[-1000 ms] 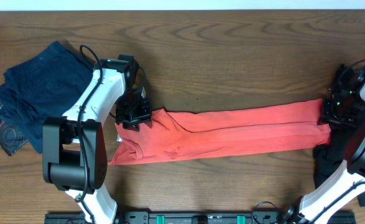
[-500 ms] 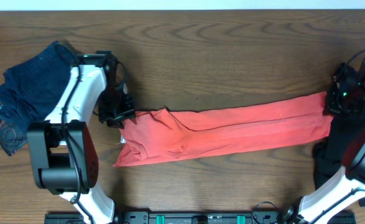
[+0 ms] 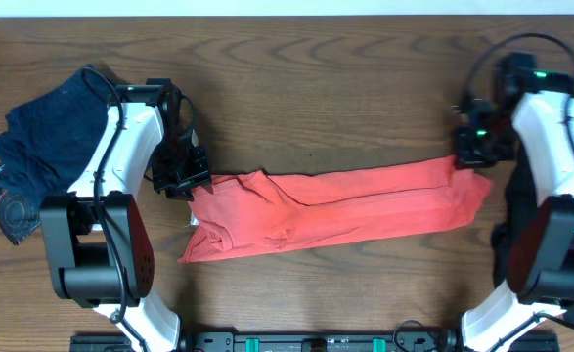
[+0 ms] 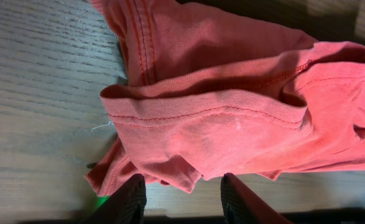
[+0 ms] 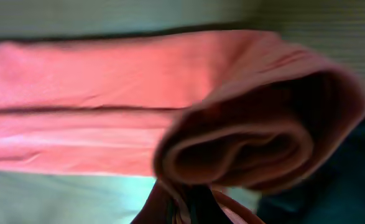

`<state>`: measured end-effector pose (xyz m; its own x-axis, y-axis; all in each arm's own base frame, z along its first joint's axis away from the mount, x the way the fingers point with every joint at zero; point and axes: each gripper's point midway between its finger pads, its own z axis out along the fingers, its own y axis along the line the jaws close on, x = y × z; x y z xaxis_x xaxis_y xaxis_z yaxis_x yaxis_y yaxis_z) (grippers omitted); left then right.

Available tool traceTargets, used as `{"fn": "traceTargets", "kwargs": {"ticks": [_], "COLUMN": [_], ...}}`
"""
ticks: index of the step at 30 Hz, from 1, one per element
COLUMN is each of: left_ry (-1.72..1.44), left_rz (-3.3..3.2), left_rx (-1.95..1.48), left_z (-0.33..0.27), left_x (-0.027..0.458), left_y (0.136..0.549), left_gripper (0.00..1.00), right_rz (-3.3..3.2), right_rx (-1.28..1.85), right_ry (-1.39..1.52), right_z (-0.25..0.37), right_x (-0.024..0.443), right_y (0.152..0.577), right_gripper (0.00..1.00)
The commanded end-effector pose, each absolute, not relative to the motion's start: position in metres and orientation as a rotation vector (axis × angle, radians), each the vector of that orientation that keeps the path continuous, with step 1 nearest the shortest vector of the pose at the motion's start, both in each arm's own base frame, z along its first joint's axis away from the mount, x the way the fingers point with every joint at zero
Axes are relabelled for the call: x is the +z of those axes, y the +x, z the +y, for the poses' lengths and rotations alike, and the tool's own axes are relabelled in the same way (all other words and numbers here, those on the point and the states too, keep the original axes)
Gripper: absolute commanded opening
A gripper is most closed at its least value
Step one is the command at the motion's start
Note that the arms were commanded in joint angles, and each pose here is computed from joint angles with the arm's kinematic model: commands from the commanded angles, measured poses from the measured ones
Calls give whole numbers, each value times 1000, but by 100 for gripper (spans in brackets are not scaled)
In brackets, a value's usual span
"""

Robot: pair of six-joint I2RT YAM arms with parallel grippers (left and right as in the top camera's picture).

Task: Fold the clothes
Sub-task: 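Fold the strip's right end leftward with the right gripper toward the left gripper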

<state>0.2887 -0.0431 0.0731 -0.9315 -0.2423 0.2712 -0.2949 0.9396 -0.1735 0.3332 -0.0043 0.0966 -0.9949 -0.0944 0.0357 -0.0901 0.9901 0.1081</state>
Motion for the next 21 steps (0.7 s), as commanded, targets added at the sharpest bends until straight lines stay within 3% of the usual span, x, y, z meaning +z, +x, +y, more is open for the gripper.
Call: {"fn": "traceTargets", "kwargs": {"ticks": [1,13,16,19,21], "left_ry": [389,389,389,389,389], "left_rz": [-2886,-2886,-2887,-2887,-2886], "left_rx": [302,302,302,302,302], "left_z": [-41,-41,-41,-41,-41], "left_x": [82,82,82,82,82], "left_y": [293,293,293,293,293], "left_gripper": [41,42,42,42,42], "right_rz": [-3051,-3023,-3038,-3039,-3026], "right_rx": [-171,-147,-158,-163,-162], "right_ry": [233,519,593,641,683], "right_z": [35,145,162,172,176], "right_x": [94,78,76,76,76], "right_y": [325,300,302,300,297], "right_gripper": [2,6,17,34,36]}}
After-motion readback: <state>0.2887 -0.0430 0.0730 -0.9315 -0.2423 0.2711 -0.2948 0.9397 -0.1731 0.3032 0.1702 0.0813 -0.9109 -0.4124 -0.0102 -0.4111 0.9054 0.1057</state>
